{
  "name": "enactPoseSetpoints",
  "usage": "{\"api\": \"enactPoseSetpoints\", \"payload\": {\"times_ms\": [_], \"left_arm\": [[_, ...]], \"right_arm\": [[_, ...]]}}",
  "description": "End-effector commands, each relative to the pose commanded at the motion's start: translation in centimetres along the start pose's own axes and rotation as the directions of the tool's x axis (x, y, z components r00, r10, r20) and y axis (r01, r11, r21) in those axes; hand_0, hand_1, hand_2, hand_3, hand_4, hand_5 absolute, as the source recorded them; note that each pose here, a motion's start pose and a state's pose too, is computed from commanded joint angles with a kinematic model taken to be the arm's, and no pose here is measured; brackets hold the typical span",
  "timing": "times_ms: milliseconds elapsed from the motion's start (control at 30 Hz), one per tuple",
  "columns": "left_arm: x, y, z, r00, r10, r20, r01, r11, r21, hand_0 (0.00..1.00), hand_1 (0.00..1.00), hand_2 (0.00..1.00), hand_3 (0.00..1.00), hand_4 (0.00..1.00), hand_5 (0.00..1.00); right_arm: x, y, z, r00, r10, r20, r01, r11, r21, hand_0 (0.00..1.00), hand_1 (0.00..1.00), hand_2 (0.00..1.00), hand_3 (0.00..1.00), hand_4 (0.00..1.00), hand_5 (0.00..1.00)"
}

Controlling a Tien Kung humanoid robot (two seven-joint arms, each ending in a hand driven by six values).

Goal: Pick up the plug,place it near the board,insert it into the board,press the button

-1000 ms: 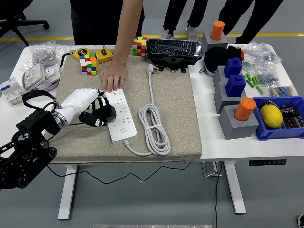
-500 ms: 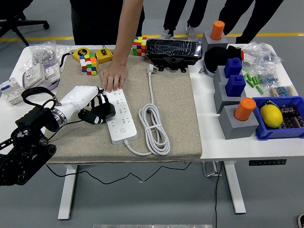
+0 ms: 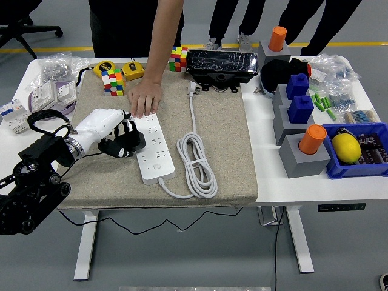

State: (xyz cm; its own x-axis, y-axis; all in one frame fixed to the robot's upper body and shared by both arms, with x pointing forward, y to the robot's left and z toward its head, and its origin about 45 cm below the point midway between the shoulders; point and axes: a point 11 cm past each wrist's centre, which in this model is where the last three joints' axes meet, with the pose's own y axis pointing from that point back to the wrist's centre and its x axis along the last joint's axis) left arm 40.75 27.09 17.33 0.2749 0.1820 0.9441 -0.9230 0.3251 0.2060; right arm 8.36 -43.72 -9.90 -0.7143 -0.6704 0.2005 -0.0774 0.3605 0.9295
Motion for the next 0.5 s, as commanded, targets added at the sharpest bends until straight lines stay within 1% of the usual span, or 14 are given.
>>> {"api": "enactPoseSetpoints", "payload": {"times_ms": [167,500], "left_arm": [[-0.27,0.03,0.01,1.000,-0.012,0.012,0.012,1.000,-0.001,0.263,0.281,0.332,0.475,0.851,0.002],[-0.40,0.06,-0.25,0.999,-0.017,0.028,0.017,1.000,0.005,0.265,0.295,0.336,0.479,0.857,0.002]], "right_arm": [[0.00,0.00,0.05,1.000,-0.001,-0.001,0.001,1.000,-0.001,0.782,0.725,0.729,0.763,0.998,0.998],[0.03,-0.01,0.14,1.000,0.000,-0.001,0.000,1.000,0.000,0.782,0.725,0.728,0.763,0.998,0.998]]}}
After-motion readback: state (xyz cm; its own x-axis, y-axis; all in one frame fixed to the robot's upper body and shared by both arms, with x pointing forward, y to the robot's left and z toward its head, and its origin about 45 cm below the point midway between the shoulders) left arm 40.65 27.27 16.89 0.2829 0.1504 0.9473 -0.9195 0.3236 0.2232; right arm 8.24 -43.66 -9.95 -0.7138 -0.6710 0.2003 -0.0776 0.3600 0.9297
